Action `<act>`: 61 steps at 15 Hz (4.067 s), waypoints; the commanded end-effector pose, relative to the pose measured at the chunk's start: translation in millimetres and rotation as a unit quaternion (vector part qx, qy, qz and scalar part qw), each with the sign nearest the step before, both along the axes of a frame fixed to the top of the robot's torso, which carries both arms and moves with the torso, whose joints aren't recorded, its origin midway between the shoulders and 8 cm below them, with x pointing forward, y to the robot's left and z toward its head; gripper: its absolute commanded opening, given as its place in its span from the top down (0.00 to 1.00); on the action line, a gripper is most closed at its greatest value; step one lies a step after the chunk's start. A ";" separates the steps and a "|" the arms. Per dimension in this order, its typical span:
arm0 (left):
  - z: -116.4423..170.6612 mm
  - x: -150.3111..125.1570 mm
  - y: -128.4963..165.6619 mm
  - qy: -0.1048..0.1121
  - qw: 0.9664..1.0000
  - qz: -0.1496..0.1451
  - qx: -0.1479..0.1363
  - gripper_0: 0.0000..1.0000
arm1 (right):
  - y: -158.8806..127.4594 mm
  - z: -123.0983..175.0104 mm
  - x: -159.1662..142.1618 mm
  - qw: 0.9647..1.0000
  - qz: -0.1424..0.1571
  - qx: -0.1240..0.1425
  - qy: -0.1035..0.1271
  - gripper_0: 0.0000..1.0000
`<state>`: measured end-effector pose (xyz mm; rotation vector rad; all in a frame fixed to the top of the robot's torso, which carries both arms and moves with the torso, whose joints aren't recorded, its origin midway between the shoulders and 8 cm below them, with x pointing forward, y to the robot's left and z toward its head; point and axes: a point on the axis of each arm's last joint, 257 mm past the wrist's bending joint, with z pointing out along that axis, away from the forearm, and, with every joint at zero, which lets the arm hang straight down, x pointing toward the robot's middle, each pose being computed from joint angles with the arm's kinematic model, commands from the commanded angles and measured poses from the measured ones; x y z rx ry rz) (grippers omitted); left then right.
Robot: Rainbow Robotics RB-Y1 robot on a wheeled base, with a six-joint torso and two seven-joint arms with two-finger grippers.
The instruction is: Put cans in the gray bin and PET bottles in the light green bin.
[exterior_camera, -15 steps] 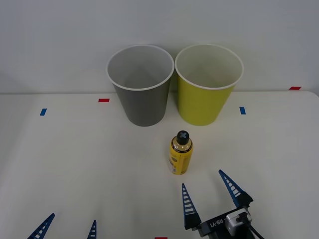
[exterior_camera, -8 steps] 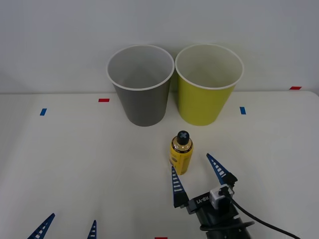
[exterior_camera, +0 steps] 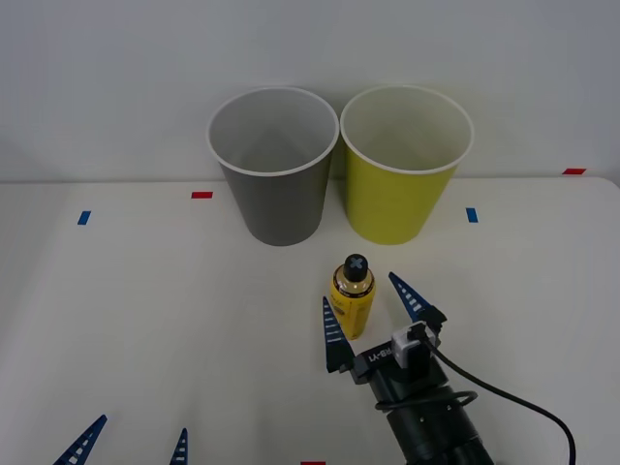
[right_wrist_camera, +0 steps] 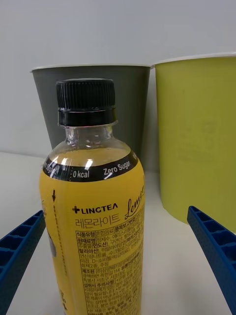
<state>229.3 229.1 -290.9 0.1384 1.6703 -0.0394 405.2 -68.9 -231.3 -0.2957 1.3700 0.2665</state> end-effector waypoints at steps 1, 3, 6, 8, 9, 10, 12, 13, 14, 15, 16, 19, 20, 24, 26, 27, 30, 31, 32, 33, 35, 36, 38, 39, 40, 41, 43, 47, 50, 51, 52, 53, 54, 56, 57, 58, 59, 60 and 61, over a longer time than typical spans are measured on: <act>0.0 0.0 0.0 0.000 1.000 0.000 0.000 0.00 | 4.2 5.3 9.5 1.000 0.002 -0.002 -0.001 0.00; 0.0 0.0 0.0 0.000 1.000 0.000 0.000 0.00 | 4.9 6.6 11.3 1.000 0.002 -0.002 -0.001 0.00; 0.0 0.0 0.0 0.000 1.000 0.000 0.000 0.00 | 5.2 6.5 11.1 1.000 0.002 0.002 0.001 0.70; 0.0 0.0 0.0 0.000 1.000 0.000 0.000 0.00 | 5.6 6.1 11.0 1.000 0.003 0.004 0.003 0.92; 0.0 0.0 0.0 0.000 1.000 0.000 0.000 0.00 | 5.6 6.4 11.0 1.000 0.003 0.005 0.002 0.93; 0.0 0.0 0.0 0.000 1.000 0.000 0.000 0.00 | 6.1 6.6 11.3 1.000 0.002 0.007 0.003 0.93; 0.0 0.0 0.0 0.000 1.000 0.000 0.000 0.00 | 6.1 6.3 11.0 1.000 0.002 0.007 0.003 0.94; 0.0 0.0 0.0 0.000 1.000 0.000 0.000 0.00 | 6.0 6.5 11.9 1.000 0.001 0.008 0.004 0.95; 0.0 0.0 0.0 0.000 1.000 0.000 0.000 0.00 | 5.5 2.6 14.4 1.000 0.001 0.004 0.017 0.96; 0.0 0.0 0.0 0.000 1.000 0.000 0.000 0.00 | 5.0 5.0 17.4 1.000 0.000 0.002 0.027 0.96; 0.0 0.0 0.0 0.000 1.000 0.000 0.000 0.00 | 5.8 7.6 19.8 0.999 0.001 0.001 0.038 0.96; 0.0 0.0 0.0 0.000 1.000 0.000 0.000 0.00 | 1.6 20.6 28.1 0.998 -0.003 -0.002 0.061 0.97; 0.0 0.0 0.0 0.000 1.000 0.000 0.000 0.00 | 1.7 26.4 29.4 0.997 -0.002 -0.006 0.074 0.98; 0.0 0.0 0.0 0.000 1.000 0.000 0.000 0.00 | -5.3 59.7 29.3 0.992 -0.001 -0.026 0.122 0.98; 0.0 0.0 0.0 0.000 1.000 0.000 0.000 0.00 | -9.8 79.9 24.0 0.990 -0.001 -0.034 0.140 0.98; 0.0 0.0 0.0 0.000 1.000 0.000 0.000 0.00 | -11.9 89.7 21.2 0.988 -0.001 -0.041 0.150 0.98; 0.0 0.0 0.0 0.000 1.000 0.000 0.000 0.00 | -10.8 120.8 16.6 0.986 0.004 -0.047 0.157 0.98; 0.0 0.0 0.0 0.000 1.000 0.000 0.000 0.00 | -10.7 129.5 17.6 0.986 0.006 -0.044 0.160 0.98; 0.0 0.0 0.0 0.000 1.000 0.000 0.000 0.00 | -10.6 134.6 19.5 0.985 0.006 -0.035 0.168 0.98; 0.0 0.0 0.0 0.000 1.000 0.000 0.000 0.00 | -11.7 141.0 22.0 0.985 0.005 -0.030 0.171 0.98; 0.0 0.0 0.0 0.000 1.000 0.000 0.000 0.00 | -11.5 156.8 29.0 0.985 0.005 -0.032 0.168 0.99; 0.0 0.0 0.0 0.000 1.000 0.000 0.000 0.00 | -12.7 165.1 32.3 0.986 0.003 -0.039 0.163 0.99; 0.0 0.0 0.0 0.000 1.000 0.000 0.000 0.00 | -19.3 187.6 32.6 0.986 -0.005 -0.050 0.157 1.00; 0.0 0.0 0.0 0.000 1.000 0.000 0.000 0.00 | -23.3 197.4 30.8 0.986 -0.011 -0.055 0.155 1.00; 0.0 0.0 0.0 0.000 1.000 0.000 0.000 0.00 | -28.0 211.4 29.3 0.987 -0.017 -0.055 0.150 1.00; 0.0 0.0 0.0 0.000 1.000 0.000 0.000 0.00 | -31.7 222.7 29.5 0.988 -0.021 -0.052 0.145 1.00; 0.0 0.0 0.0 0.000 1.000 0.000 0.000 0.00 | -35.0 242.3 31.9 0.989 -0.020 -0.038 0.139 1.00; 0.0 0.0 0.0 0.000 1.000 0.000 0.000 0.00 | -40.5 274.7 47.8 0.991 -0.014 -0.013 0.135 1.00; 0.0 0.0 0.0 0.000 1.000 0.000 0.000 0.00 | -44.0 298.7 75.7 0.991 -0.002 0.005 0.130 1.00; 0.0 0.0 0.0 0.000 1.000 0.000 0.000 0.00 | -45.1 304.1 85.8 0.992 -0.002 0.009 0.128 1.00; 0.0 0.0 0.0 0.000 1.000 0.000 0.000 0.00 | -45.4 307.0 96.1 0.992 -0.003 0.013 0.126 1.00; 0.0 0.0 0.0 0.000 1.000 0.000 0.000 0.00 | -50.2 309.9 107.6 0.993 -0.011 0.016 0.115 1.00; 0.0 0.0 0.0 0.000 1.000 0.000 0.000 0.00 | -52.3 313.2 116.8 0.994 -0.013 0.022 0.105 1.00; 0.0 0.0 0.0 0.000 1.000 0.000 0.000 0.00 | -54.0 323.2 136.2 0.996 -0.015 0.036 0.083 1.00; 0.0 0.0 0.0 0.000 1.000 0.000 0.000 0.00 | -54.2 328.7 144.8 0.996 -0.016 0.044 0.069 1.00; 0.0 0.0 0.0 0.000 1.000 0.000 0.000 0.00 | -57.1 331.1 152.7 0.997 -0.020 0.048 0.058 1.00; 0.0 0.0 0.0 0.000 1.000 0.000 0.000 0.00 | -57.7 329.8 160.5 0.997 -0.023 0.049 0.048 1.00; 0.0 0.0 0.0 0.000 1.000 0.000 0.000 0.00 | -58.6 326.9 167.9 0.998 -0.029 0.047 0.042 1.00; 0.0 0.0 0.0 0.000 1.000 0.000 0.000 0.00 | -59.6 323.9 172.8 0.998 -0.032 0.046 0.039 1.00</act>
